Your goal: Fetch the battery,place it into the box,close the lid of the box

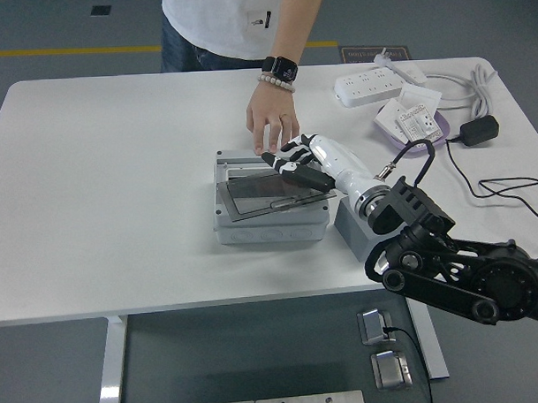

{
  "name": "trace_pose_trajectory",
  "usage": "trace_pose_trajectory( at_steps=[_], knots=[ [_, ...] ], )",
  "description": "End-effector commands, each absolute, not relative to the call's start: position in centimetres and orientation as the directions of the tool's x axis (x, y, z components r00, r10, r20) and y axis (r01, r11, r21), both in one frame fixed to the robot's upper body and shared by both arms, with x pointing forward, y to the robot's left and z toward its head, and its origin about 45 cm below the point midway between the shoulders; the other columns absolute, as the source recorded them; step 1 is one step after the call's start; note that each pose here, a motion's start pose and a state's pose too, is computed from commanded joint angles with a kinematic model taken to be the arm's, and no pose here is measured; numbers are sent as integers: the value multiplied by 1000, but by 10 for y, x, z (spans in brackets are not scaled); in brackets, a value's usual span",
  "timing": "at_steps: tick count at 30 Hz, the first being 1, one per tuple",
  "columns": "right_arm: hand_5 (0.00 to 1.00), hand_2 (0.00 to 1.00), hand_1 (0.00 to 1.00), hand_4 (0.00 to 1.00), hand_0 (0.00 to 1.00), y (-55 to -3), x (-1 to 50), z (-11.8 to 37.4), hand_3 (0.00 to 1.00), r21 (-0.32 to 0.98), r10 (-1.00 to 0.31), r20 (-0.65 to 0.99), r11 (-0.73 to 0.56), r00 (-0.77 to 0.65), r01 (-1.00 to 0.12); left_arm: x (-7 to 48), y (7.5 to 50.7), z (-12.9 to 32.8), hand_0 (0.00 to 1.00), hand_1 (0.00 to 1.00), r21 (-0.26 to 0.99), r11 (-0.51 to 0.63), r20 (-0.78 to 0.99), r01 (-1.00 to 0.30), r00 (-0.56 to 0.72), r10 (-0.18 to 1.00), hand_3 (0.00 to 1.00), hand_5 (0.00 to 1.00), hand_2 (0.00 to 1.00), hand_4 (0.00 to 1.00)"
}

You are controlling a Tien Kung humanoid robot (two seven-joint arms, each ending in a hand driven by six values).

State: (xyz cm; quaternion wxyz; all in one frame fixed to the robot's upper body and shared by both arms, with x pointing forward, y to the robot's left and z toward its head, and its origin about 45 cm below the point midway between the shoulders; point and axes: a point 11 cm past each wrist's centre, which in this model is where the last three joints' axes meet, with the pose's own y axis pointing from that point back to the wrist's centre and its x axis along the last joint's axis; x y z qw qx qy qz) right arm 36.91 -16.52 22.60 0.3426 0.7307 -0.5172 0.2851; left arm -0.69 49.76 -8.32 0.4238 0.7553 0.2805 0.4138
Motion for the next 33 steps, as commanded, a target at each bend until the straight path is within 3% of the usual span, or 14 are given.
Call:
trace_pose_trajectory(
  at_steps=[12, 18, 26, 27, 32, 33],
  knots=[
    [998, 689, 678, 868, 769, -215, 385, 239, 765, 103, -637, 761, -73, 125, -992, -7, 496, -84, 631, 706, 874, -479, 382, 75, 502, 776, 601, 480, 627, 600],
    [998, 689, 675, 867, 769, -248, 387, 243, 760, -38, -722, 690, 41, -55, -998, -10, 493, -86, 631, 706, 877, -474, 375, 80, 503, 779, 602, 479, 627, 599],
    [998, 679, 671, 867, 743, -282, 378, 233, 742, -116, -827, 537, 121, -165, -986, -10, 489, -88, 631, 706, 881, -467, 368, 81, 504, 782, 602, 478, 627, 598],
    [998, 646, 652, 851, 726, -287, 376, 230, 690, -118, -842, 510, 133, -174, -984, -11, 488, -88, 631, 706, 881, -466, 367, 82, 504, 782, 601, 477, 626, 598],
    [998, 646, 652, 851, 726, -319, 360, 207, 690, -113, -899, 358, 227, -253, -967, -14, 486, -89, 631, 706, 882, -463, 362, 88, 503, 785, 601, 477, 626, 598],
    [998, 628, 641, 842, 721, -323, 357, 204, 653, -117, -907, 325, 243, -268, -963, -15, 486, -89, 631, 705, 882, -463, 361, 90, 503, 785, 602, 475, 627, 598]
  ],
)
